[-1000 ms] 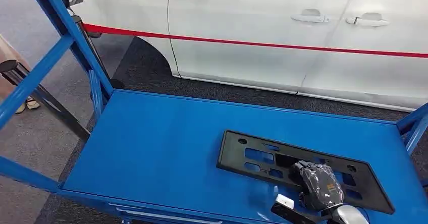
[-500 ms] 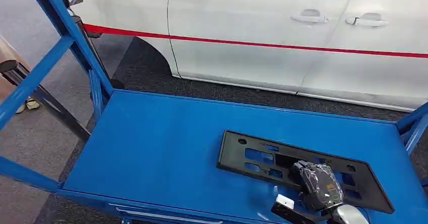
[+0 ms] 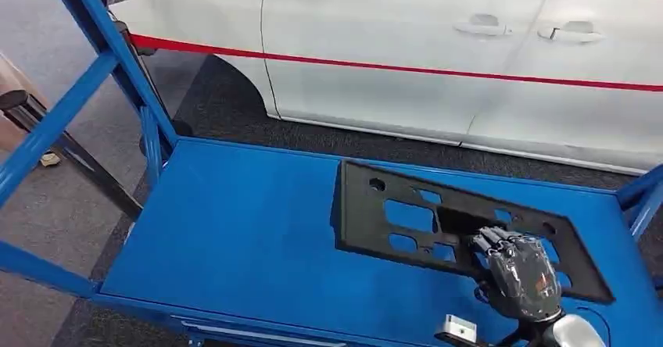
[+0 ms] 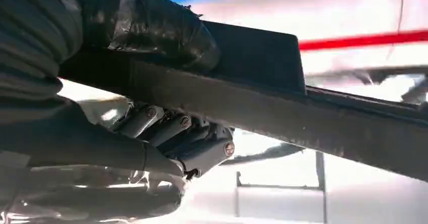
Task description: Take the parts from the cabinet and place them on the table.
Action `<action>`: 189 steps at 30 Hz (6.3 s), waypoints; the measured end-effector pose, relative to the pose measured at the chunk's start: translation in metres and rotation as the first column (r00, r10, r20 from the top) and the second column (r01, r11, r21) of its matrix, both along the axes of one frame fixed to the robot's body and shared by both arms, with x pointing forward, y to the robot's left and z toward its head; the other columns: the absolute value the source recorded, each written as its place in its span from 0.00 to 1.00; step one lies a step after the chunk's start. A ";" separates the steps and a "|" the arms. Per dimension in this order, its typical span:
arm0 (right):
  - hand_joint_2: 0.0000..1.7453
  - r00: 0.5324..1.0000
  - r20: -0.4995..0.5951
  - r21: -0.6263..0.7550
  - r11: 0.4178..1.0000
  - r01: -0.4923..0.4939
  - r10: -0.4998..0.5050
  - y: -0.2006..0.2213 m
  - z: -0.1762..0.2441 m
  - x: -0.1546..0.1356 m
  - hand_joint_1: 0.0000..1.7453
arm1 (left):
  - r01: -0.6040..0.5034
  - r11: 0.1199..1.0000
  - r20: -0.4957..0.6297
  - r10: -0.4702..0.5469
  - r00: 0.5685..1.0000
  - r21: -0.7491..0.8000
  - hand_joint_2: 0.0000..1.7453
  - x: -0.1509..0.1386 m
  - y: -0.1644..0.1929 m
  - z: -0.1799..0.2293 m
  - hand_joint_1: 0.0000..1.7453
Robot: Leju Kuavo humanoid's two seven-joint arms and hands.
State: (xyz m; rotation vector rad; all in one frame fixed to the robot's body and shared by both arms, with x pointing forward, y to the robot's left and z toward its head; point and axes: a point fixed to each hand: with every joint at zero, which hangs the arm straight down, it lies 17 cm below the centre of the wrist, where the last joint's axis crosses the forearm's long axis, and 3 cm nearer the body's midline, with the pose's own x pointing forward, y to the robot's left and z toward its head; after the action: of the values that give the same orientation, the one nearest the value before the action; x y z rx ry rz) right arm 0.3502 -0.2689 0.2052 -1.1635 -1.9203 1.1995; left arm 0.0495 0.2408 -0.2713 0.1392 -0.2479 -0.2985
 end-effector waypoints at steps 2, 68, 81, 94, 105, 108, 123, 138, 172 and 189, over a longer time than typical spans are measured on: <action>1.00 1.000 0.010 -0.018 1.000 -0.008 0.008 0.002 0.002 -0.004 1.00 | 0.001 1.000 -0.007 -0.001 1.000 -0.007 1.00 -0.003 -0.003 -0.001 0.00; 1.00 0.995 0.055 -0.029 0.996 -0.087 0.089 0.004 0.033 -0.016 1.00 | 0.028 0.999 -0.033 -0.029 0.999 -0.034 1.00 -0.010 -0.001 0.004 0.00; 1.00 0.995 0.052 -0.025 0.996 -0.085 0.086 0.003 0.034 -0.016 1.00 | 0.016 1.000 -0.032 -0.017 0.999 -0.026 1.00 -0.011 0.005 0.006 0.00; 1.00 0.996 0.043 -0.018 0.997 -0.081 0.082 0.002 0.033 -0.015 1.00 | 0.010 1.000 -0.036 -0.011 0.999 -0.027 1.00 -0.012 0.007 0.008 0.00; 1.00 0.995 0.051 -0.019 0.996 -0.083 0.083 0.003 0.039 -0.009 1.00 | -0.002 1.000 -0.039 0.001 0.999 -0.028 1.00 -0.016 0.010 0.010 0.00; 1.00 0.995 0.050 -0.017 0.996 -0.086 0.087 0.005 0.040 -0.008 1.00 | -0.003 1.000 -0.039 0.002 0.999 -0.029 1.00 -0.016 0.011 0.011 0.00; 1.00 0.995 0.061 -0.006 0.997 -0.079 0.079 0.005 0.048 0.002 1.00 | -0.006 1.000 -0.035 0.005 0.999 -0.028 1.00 -0.013 0.014 0.015 0.00; 1.00 0.995 0.064 0.002 0.997 -0.080 0.079 0.005 0.052 0.009 1.00 | -0.024 0.999 -0.041 0.023 0.999 -0.032 1.00 -0.017 0.011 0.015 0.00; 1.00 0.996 0.048 0.014 0.997 -0.081 0.080 0.006 0.048 0.015 1.00 | -0.037 0.998 -0.037 0.035 0.999 -0.043 1.00 -0.016 0.009 0.020 0.00; 1.00 0.996 0.029 0.018 0.997 -0.079 0.079 0.005 0.043 0.017 1.00 | -0.032 0.998 -0.013 0.031 0.999 -0.047 1.00 -0.013 0.012 0.021 0.00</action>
State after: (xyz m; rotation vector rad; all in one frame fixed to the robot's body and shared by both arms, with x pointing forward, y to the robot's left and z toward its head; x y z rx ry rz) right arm 0.3671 -0.2636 0.2485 -1.1090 -2.0116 1.2088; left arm 0.0364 0.2527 -0.2499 0.0950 -0.2398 -0.2623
